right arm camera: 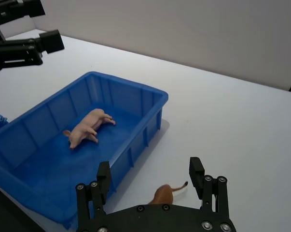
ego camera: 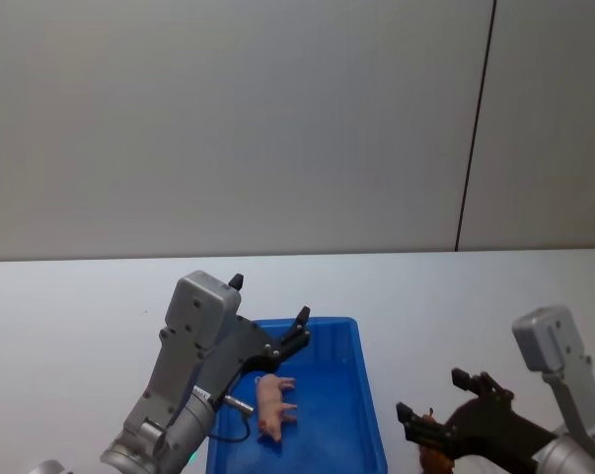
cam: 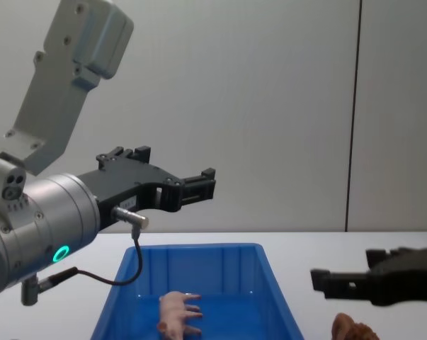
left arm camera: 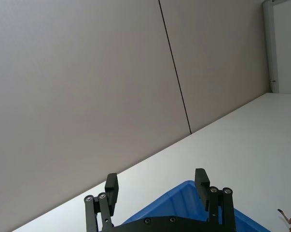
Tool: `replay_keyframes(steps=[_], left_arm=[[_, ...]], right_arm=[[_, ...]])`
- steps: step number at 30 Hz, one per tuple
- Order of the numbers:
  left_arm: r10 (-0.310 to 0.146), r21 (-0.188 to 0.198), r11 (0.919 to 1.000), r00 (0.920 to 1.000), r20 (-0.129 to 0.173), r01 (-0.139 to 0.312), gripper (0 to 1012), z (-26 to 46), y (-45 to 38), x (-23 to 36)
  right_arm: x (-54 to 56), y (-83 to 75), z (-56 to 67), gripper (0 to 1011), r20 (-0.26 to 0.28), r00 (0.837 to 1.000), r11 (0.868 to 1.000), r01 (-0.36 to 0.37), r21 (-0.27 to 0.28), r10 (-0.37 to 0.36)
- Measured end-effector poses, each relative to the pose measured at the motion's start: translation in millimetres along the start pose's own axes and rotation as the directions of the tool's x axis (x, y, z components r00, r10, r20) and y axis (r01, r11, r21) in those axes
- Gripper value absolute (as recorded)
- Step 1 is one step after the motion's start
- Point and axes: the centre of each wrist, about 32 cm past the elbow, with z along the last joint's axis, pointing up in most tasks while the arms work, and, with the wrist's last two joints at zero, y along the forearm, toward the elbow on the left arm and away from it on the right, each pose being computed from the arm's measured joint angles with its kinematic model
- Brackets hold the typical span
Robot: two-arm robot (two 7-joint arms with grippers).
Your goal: Pick up the two dolls from the table and place them into the box.
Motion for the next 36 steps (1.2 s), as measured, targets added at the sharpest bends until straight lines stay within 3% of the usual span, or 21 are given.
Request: replay_keyframes(steps=[17, 27, 31, 36], left_arm=[[0.000, 0.000, 1.0000, 1.0000, 0.000, 0.000, 1001, 0.0, 0.0, 0.0], [0.000, 0.000, 1.0000, 1.0000, 0.000, 0.000, 1001, 0.0, 0.0, 0.0], [0.000, 0.000, 1.0000, 1.0000, 0.000, 0.000, 1001, 0.0, 0.0, 0.0], [0.000, 0.000, 1.0000, 1.0000, 0.000, 0.000, 1001, 0.0, 0.0, 0.0]], right_arm=[[-4.0, -5.8, -22.7, 998, -0.042, 0.999, 0.994, 0.005, -0.109, -0.010], [-8.9, -4.9, -33.2, 737, -0.042, 0.999, 0.988, 0.012, -0.151, -0.018], [-10.9, -5.5, -35.3, 644, -0.028, 0.999, 0.989, 0.023, -0.148, -0.027], [-14.9, -7.7, -35.5, 459, 0.006, 0.999, 0.991, 0.045, -0.126, -0.045]])
